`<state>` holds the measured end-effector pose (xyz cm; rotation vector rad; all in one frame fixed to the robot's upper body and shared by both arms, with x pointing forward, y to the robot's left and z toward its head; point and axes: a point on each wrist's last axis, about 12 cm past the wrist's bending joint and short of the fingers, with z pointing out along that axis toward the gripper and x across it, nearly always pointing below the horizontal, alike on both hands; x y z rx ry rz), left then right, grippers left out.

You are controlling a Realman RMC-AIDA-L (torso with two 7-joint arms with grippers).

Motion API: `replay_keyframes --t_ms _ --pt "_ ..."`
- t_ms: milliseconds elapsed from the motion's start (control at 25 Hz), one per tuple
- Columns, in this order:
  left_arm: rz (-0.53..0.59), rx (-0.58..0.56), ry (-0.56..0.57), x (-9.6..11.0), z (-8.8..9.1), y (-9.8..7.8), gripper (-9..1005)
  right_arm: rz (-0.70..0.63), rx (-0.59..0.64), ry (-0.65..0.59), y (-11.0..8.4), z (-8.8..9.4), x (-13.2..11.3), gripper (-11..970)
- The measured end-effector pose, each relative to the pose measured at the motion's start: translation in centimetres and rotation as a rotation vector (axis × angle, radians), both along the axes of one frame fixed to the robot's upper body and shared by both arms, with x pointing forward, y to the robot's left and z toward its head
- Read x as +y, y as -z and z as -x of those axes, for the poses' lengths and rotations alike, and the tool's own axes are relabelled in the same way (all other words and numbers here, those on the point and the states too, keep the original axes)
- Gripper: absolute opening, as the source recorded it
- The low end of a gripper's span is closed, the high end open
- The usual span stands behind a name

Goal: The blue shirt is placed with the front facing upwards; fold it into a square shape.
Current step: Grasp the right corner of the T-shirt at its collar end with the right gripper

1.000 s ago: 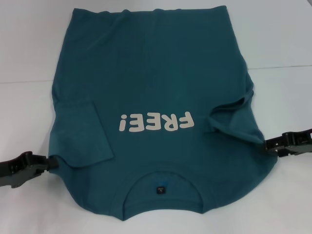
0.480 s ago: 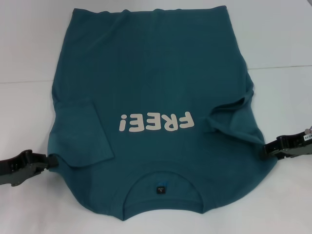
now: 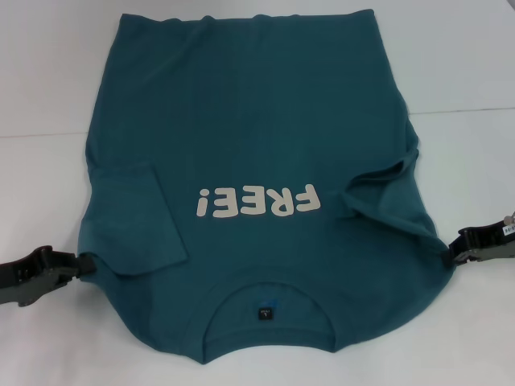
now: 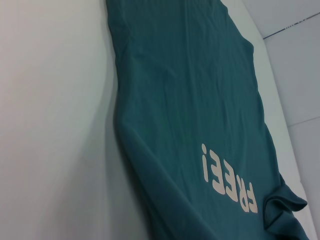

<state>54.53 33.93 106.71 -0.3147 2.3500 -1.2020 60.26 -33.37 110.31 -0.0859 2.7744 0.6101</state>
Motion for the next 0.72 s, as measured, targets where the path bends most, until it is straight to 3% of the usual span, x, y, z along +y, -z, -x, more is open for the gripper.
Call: replay_keyframes --t_ms 120,320,720 --pt "0.000 0.000 -0.001 0.0 0.0 0.0 22 0.003 -0.006 -0.009 0.0 0.0 0.1 166" --pt "0.000 0.002 -0.003 0.1 0.1 0.1 23 0.004 -0.012 -0.021 -0.2 0.2 0.0 33" --pt "-0.031 0.039 0.110 0.4 1.0 -0.7 21 0.008 0.026 -0.074 -2.1 1.6 -1.2 31"
